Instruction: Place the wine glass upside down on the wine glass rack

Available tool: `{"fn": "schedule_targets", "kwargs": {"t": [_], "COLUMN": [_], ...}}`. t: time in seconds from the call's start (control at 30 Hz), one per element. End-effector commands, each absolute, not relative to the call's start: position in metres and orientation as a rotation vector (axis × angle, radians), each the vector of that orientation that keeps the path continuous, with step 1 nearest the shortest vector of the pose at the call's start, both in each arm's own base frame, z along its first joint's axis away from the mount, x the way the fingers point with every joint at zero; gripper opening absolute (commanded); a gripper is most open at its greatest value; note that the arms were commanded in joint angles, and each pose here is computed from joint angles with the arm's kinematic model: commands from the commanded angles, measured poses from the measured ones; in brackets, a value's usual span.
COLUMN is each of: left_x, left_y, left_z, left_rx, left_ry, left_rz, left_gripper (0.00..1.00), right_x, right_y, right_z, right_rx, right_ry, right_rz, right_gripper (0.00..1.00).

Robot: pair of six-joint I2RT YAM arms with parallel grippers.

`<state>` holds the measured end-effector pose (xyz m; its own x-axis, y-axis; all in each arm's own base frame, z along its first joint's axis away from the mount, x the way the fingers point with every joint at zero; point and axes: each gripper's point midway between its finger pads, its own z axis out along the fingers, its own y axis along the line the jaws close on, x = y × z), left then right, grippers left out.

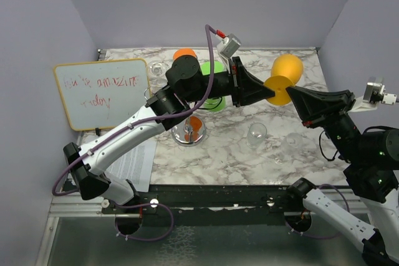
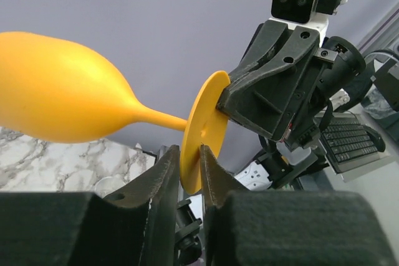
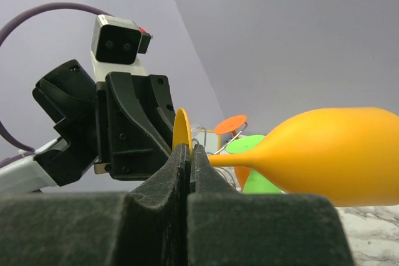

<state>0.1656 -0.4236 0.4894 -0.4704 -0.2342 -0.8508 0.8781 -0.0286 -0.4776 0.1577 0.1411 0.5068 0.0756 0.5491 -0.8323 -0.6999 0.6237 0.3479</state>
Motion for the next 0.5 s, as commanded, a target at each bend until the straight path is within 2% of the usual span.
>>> {"fn": "schedule_targets", "kwargs": {"t": [0.0, 0.1, 0.37, 0.47], "left_x": [0.160, 0.160, 0.151, 0.150], "left_y": [-0.411, -0.408, -0.401, -0.399], "left_z": [0.502, 0.506, 0.519, 0.521], "left_rx": [0.755, 0.751, 0.746, 0.741], "left_ry": [1.343, 1.325, 1.268, 1.261], "left_rz": [-1.616, -1.620, -1.685, -1.693], "left_gripper": [0.16, 0.13, 0.15, 0.12], "right_x": [0.151, 0.148, 0.147, 0.147], "right_y": [0.147, 0.152, 0.159, 0.159], "right_z": [0.510, 0.510, 0.509, 0.507], "right_rx": [-0.206, -0.224, -0.256, -0.256], "right_ry": [1.127, 1.113, 1.106, 1.109], "right_rz": [0.970, 1.000, 1.025, 1.024], "right_gripper": [0.01, 0.01, 0.01, 0.01]}}
